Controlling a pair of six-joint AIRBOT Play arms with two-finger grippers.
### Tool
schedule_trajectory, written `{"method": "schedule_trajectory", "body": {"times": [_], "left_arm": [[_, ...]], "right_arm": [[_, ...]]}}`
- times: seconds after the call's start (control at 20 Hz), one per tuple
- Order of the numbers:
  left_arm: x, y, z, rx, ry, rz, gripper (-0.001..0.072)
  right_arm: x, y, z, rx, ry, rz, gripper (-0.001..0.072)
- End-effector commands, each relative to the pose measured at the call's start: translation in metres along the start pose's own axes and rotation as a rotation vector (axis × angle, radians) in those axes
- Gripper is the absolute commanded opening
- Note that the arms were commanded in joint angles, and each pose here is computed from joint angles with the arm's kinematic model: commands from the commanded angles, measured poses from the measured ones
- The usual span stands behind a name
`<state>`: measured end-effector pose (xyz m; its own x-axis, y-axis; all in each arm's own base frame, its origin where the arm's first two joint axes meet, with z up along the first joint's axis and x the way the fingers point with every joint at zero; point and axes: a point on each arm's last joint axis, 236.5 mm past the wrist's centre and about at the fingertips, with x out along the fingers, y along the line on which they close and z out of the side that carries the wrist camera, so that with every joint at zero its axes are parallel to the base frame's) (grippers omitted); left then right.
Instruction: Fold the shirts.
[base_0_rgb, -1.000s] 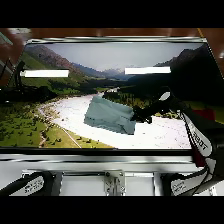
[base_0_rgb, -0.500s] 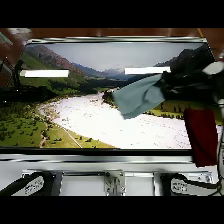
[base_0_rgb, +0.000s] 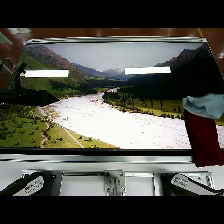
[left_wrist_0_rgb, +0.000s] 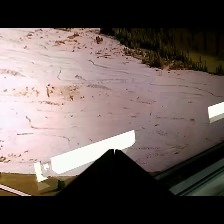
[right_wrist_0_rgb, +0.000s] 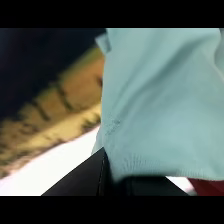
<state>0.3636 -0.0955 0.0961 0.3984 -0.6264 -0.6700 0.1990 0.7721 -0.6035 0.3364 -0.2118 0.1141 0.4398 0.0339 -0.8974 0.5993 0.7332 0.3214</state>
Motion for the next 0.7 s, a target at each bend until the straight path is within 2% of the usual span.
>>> {"method": "schedule_trajectory", "body": {"times": [0.0, 0.2, 0.5, 0.65], "left_arm": [[0.000, -0.001, -0.001, -0.008, 0.002, -0.003, 0.0039], [-0.001, -0.001, 0.000, -0.015, -0.001, -0.001, 0.0039], [0.000, 0.000, 0.000, -0.015, -0.002, 0.000, 0.0039], [0.000, 0.000, 0.001, -0.015, -0.003, 0.000, 0.0039]], "right_arm": [[-0.013, -0.091, -0.044, 0.087, 0.164, -0.227, 0.0072], [-0.001, -0.136, -0.111, 0.166, 0.381, -0.290, 0.0072], [0.002, -0.177, -0.160, 0.302, 0.426, -0.339, 0.0073], [0.022, -0.184, -0.175, 0.309, 0.441, -0.343, 0.0073]]}}
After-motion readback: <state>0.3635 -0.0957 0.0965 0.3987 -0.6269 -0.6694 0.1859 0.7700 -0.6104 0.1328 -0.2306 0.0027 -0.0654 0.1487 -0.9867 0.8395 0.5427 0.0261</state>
